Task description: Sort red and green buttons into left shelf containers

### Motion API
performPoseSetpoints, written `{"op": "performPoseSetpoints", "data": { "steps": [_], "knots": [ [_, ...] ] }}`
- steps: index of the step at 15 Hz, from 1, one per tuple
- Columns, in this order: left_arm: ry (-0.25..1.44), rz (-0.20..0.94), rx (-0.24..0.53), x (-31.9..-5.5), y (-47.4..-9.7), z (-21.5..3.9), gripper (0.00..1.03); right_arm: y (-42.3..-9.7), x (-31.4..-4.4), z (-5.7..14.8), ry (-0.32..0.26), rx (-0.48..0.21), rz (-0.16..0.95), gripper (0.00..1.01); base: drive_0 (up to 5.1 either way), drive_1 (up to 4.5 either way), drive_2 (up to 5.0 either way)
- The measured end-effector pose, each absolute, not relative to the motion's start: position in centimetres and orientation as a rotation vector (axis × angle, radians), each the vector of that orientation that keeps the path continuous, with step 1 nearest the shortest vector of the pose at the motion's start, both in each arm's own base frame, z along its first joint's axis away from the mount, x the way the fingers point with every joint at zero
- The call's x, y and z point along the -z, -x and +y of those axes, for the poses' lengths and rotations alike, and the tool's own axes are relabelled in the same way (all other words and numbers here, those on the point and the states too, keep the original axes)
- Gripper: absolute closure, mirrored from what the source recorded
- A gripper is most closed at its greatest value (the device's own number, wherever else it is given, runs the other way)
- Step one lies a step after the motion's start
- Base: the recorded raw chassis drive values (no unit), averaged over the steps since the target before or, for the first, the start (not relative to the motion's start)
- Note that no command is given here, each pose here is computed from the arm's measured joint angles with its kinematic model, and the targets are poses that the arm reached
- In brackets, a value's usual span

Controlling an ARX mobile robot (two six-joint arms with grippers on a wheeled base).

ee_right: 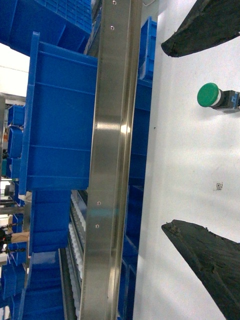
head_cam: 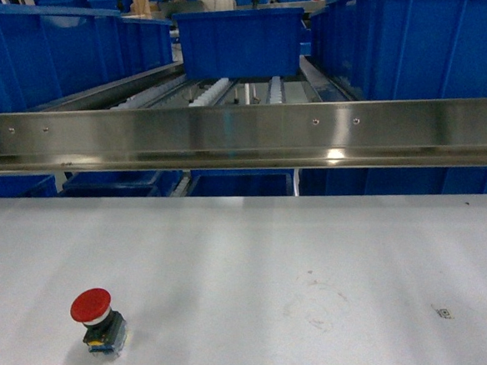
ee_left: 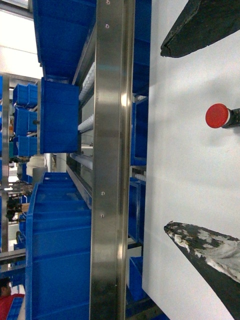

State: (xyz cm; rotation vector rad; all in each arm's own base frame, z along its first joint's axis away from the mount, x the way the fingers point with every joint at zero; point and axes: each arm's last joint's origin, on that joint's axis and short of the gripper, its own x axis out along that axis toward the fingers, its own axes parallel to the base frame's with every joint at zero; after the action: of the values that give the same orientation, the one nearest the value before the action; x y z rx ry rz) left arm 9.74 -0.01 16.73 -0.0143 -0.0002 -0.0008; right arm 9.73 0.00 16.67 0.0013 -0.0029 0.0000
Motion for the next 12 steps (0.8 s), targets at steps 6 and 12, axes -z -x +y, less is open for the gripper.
{"op": "performPoseSetpoints", "data": {
  "steps": [6,12],
  "knots": [
    [0.014,0.0,0.001,-16.73,-9.74,-0.01,0.05,-9.73,-16.67,0.0,-0.001,0.0,-0.003,0.03,0.0,0.0,0.0],
    [0.014,0.0,0.001,-16.73,-9.74,-0.01,0.05,-9.73,-16.67,0.0,-0.001,0.0,-0.003,0.03,0.0,0.0,0.0]
  ]
}}
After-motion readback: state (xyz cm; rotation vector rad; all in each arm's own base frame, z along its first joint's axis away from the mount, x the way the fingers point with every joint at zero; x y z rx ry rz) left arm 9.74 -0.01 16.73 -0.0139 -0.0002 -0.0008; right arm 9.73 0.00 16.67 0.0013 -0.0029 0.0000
